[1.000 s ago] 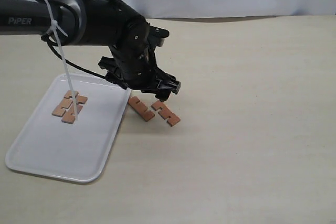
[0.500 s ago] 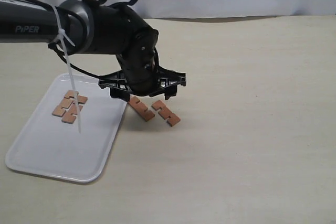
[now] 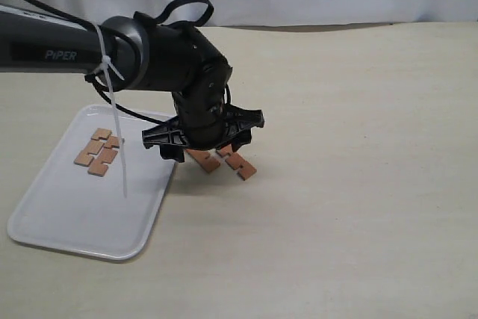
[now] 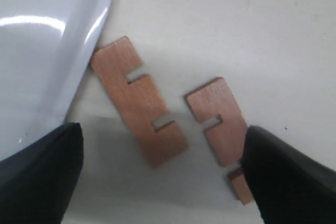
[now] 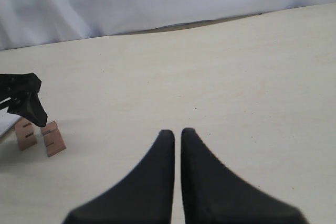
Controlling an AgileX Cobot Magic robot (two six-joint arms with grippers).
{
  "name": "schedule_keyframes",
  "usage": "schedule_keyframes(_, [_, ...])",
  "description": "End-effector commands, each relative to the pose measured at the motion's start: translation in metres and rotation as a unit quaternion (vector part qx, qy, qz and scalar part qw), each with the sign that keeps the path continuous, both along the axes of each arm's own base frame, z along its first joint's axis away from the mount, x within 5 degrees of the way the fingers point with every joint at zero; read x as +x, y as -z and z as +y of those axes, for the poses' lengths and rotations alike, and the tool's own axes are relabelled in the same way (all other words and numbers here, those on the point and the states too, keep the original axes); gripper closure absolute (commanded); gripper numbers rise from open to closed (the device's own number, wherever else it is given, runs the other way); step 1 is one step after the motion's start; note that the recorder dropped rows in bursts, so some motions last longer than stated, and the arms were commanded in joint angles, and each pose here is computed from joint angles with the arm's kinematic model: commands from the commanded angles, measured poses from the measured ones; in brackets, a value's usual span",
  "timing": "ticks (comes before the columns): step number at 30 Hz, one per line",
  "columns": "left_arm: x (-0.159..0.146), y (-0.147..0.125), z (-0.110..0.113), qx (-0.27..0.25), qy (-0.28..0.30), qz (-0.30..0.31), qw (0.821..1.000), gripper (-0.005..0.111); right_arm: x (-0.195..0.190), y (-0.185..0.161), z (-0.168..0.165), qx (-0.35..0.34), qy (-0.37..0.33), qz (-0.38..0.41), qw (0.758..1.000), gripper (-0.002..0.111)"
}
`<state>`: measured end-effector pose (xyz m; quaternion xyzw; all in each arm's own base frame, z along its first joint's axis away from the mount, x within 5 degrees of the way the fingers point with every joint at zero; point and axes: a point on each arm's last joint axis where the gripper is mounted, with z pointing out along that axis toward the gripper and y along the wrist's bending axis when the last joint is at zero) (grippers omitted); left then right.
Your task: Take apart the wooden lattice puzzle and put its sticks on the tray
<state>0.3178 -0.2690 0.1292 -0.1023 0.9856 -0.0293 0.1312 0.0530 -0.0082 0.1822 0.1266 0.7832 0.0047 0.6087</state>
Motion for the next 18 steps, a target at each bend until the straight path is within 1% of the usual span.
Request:
schedule_keyframes(1, [-0.0042,0.0126,-0.0034,0.002,-0.008,0.019,1.000,0.030,-0.0001,0.0000,-0.0001,0.001,0.001,-0.003,1.000,0.104])
schedule_keyframes(8, [-0.0015,0.0127,-0.0029,0.007,-0.002,0.004,1.000,0.030,-0.0001,0.0000,-0.0001,0.001,0.001,-0.003,1.000,0.104])
schedule_keyframes(15, [0.0022,0.0114,0.0060,0.051,-0.026,-0.018,0.998,0.030,-0.0001,0.0000,-0.0001,0.001,0.001,-0.003,1.000,0.104])
schedule_keyframes(18, [0.0033,0.0111,0.0044,0.042,-0.025,-0.024,0.999,0.030,-0.0001,0.0000,-0.0001,0.001,0.001,-0.003,1.000,0.104])
